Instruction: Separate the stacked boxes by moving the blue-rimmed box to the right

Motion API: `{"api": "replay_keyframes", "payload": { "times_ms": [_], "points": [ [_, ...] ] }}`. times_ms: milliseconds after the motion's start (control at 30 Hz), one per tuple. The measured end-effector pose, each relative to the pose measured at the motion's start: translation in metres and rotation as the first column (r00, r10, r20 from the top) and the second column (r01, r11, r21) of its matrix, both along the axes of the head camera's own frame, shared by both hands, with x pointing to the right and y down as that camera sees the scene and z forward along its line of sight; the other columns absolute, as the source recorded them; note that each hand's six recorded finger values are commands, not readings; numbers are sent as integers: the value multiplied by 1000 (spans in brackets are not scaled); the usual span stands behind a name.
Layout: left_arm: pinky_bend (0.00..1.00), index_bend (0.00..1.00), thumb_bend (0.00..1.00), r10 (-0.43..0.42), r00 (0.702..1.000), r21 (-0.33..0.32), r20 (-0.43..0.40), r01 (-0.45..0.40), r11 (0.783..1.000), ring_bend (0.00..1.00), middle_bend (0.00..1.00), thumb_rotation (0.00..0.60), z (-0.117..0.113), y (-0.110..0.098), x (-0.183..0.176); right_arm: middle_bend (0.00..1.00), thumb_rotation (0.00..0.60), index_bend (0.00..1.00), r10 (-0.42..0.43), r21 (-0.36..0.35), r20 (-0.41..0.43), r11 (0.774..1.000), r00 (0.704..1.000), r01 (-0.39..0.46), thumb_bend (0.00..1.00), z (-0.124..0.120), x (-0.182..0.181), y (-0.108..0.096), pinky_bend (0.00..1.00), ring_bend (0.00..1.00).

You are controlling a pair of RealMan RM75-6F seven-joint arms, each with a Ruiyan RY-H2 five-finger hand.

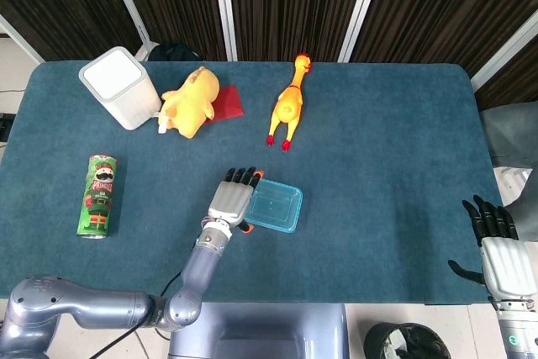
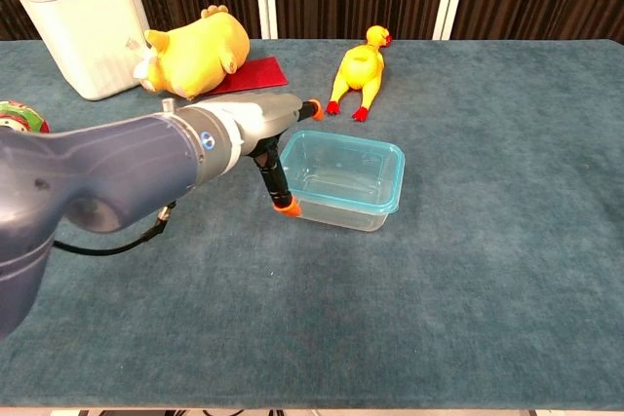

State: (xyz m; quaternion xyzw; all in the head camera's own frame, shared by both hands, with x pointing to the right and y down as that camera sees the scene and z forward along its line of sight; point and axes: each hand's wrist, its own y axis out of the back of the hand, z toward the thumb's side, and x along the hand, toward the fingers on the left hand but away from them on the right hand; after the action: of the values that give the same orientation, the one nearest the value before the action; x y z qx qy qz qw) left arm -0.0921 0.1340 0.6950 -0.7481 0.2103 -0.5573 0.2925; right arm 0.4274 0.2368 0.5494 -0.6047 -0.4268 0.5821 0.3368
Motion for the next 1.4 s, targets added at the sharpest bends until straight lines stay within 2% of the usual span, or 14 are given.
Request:
{"api": "replay_keyframes", "payload": {
  "times_ms": [200, 433, 800, 1033, 1233, 1400],
  "points": [
    [21, 0, 8, 25, 999, -15, 44, -25, 1000, 0, 0, 600, -1, -3, 13, 0, 600, 0, 5, 0, 2, 1000, 1000, -5, 147, 0, 1, 0, 0, 0],
    [109, 0, 8, 22, 998, -11, 63, -21, 1000, 3, 0, 600, 0, -9, 22, 0, 600, 0, 6, 0, 5, 1000, 1000, -6, 147, 0, 1, -1, 0, 0],
    [175, 0, 22, 16, 996, -34, 83, -14, 999, 55, 54, 600, 7, -12, 31, 0, 600, 0, 12, -3, 11, 1000, 1000, -12, 147, 0, 1, -1, 0, 0],
    [272, 113, 102, 39, 997, -32, 61, -37, 999, 155, 185, 600, 8, -12, 41, 0, 600, 0, 13, -6, 11, 1000, 1000, -13, 147, 1, 1, -1, 0, 0],
    [294, 192, 118, 85, 995, -9, 56, -84, 996, 172, 216, 600, 7, -13, 42, 0, 600, 0, 12, -8, 11, 1000, 1000, -12, 147, 1, 1, -1, 0, 0],
    [294, 200, 120, 128, 990, 14, 51, -129, 992, 172, 223, 600, 5, -14, 39, 0, 600, 0, 5, -9, 12, 1000, 1000, -5, 147, 0, 0, 0, 0, 0]
  ]
}}
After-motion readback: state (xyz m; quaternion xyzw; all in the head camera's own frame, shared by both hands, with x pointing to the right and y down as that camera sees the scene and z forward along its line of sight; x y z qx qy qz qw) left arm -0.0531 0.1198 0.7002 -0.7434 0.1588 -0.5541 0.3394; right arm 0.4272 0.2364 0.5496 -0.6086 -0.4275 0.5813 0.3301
